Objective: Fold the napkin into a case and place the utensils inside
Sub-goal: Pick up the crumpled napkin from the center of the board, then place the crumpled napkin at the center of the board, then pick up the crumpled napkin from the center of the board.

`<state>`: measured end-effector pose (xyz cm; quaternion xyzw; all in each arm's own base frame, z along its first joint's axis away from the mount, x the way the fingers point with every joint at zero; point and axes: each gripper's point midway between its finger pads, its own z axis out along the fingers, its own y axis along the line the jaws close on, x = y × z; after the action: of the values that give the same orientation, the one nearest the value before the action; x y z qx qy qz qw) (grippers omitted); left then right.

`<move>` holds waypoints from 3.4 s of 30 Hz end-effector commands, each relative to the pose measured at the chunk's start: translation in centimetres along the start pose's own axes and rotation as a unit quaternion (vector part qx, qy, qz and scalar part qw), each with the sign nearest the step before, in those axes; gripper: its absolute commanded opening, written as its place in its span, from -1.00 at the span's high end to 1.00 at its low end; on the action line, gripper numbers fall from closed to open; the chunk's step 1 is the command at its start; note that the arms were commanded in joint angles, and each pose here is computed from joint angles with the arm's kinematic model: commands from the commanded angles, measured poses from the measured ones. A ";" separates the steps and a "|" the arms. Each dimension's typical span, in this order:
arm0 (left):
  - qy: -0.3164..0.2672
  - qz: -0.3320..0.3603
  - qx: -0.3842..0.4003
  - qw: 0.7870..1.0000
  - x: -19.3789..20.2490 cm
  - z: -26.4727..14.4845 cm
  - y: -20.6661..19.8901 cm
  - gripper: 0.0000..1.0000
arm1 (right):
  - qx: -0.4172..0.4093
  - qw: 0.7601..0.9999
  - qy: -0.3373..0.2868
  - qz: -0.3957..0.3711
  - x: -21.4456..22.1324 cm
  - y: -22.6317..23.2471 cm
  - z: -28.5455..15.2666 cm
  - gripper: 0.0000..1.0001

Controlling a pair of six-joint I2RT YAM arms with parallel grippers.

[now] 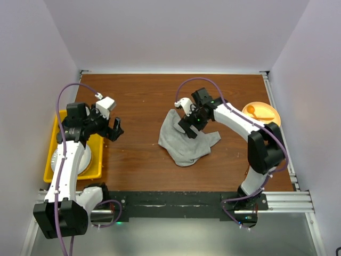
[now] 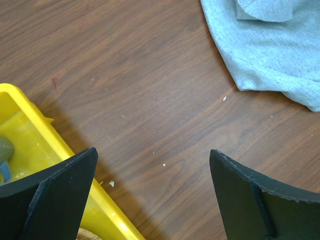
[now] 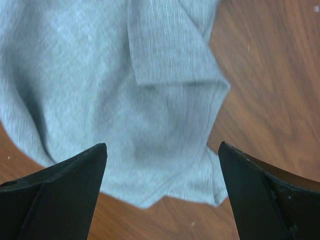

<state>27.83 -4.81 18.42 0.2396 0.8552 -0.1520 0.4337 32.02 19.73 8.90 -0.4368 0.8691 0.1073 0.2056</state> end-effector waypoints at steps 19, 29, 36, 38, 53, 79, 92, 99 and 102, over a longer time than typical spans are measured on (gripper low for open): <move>-0.051 -0.045 -0.002 0.998 -4.3 -0.2 0.5 -1.00 | 0.093 0.992 -0.079 -0.027 -10.7 -5.0 1.8 1.00; -0.090 -0.118 -0.043 0.988 -9.2 -1.4 6.0 -0.99 | 0.199 0.930 -0.298 -0.077 -24.0 -8.1 -16.3 1.00; -0.104 -0.109 -0.016 0.989 -11.4 -2.0 6.4 -0.98 | 0.096 0.930 -0.292 -0.203 -23.1 0.4 -18.9 1.00; -0.100 -0.097 -0.010 0.990 -11.1 -1.8 6.3 -0.98 | 0.024 0.932 -0.238 -0.271 -19.2 5.4 -15.7 1.00; 0.021 0.057 0.100 0.993 -1.9 3.4 -0.4 -0.90 | -0.019 0.991 -0.128 -0.026 -6.6 0.3 -7.0 -0.84; 0.042 0.346 0.213 0.913 -0.1 20.4 -26.0 -0.45 | 0.135 0.958 -0.089 0.238 -5.6 -18.1 4.9 -0.43; 0.111 0.391 0.184 0.895 4.5 24.4 -26.5 0.29 | 0.118 0.961 -0.047 0.246 -3.3 -17.8 8.8 0.06; 0.057 0.362 0.192 0.910 0.1 21.5 -27.2 1.00 | 0.112 0.961 -0.042 0.250 -2.6 -16.9 8.2 0.85; 0.030 0.331 0.192 0.923 -2.6 20.0 -26.3 1.00 | 0.109 0.961 -0.043 0.251 -2.5 -16.4 7.5 1.00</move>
<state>26.79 -36.70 3.41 0.6354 0.6987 -0.1162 0.3077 49.96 14.51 2.49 -0.1758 0.9456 0.0722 0.2640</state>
